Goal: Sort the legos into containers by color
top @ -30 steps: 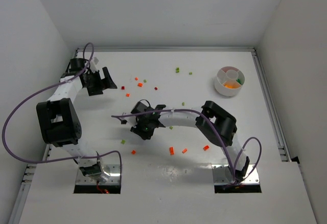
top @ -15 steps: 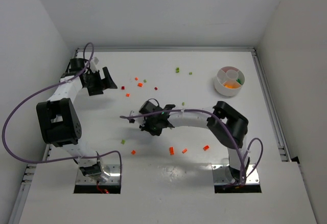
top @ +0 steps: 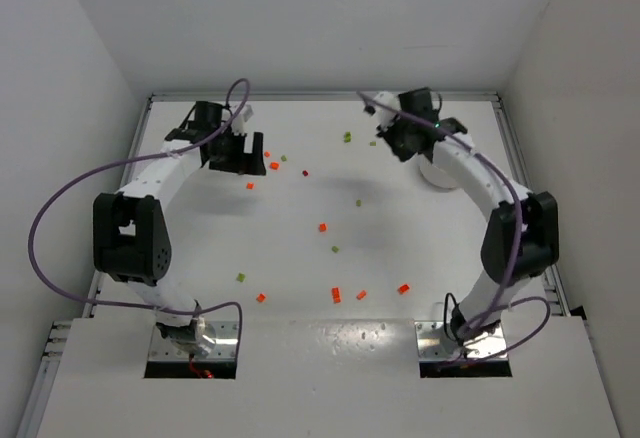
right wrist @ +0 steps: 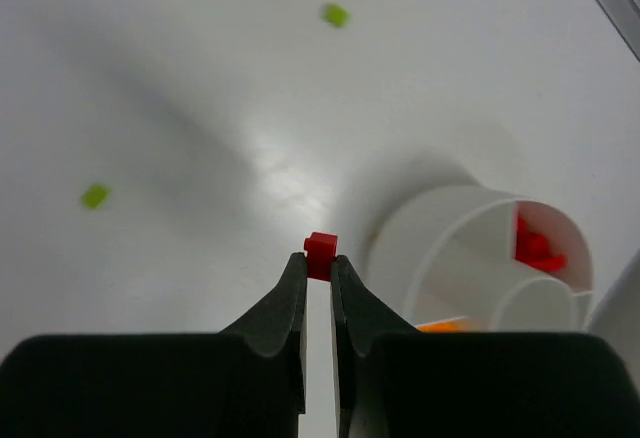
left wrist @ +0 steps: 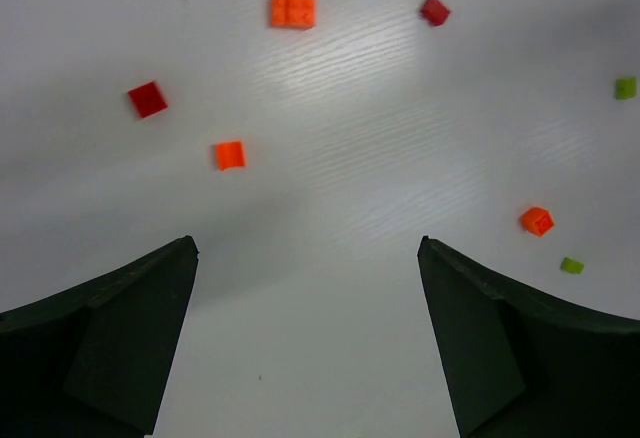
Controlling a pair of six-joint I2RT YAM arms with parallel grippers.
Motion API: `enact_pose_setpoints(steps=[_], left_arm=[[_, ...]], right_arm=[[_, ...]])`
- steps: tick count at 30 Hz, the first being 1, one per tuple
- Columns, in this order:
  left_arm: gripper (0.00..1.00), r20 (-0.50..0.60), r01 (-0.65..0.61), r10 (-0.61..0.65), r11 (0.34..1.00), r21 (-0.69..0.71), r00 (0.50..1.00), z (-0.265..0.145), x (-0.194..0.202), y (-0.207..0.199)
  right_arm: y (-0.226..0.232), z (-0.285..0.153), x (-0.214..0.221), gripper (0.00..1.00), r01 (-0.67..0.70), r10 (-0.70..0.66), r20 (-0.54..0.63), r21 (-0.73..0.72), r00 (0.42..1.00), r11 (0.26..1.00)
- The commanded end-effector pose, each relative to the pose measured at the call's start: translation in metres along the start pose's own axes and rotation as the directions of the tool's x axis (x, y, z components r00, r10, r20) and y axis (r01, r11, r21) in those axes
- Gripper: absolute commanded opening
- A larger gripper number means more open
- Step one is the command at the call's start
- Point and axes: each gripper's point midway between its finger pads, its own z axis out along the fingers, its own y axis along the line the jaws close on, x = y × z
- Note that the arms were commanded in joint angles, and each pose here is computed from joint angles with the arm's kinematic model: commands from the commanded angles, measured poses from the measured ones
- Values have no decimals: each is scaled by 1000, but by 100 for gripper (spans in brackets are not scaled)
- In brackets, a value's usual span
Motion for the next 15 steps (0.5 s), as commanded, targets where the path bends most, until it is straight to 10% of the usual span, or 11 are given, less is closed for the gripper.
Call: enact_pose_setpoints(steps=[1, 15], left_arm=[[99, 67, -113, 115, 993, -39, 991, -4, -33, -16], [99, 50, -137, 135, 990, 40, 990, 22, -48, -45]], right_arm=[[-85, -1, 11, 0, -83, 85, -24, 79, 996, 993], [-215, 23, 79, 0, -358, 369, -76, 122, 926, 926]])
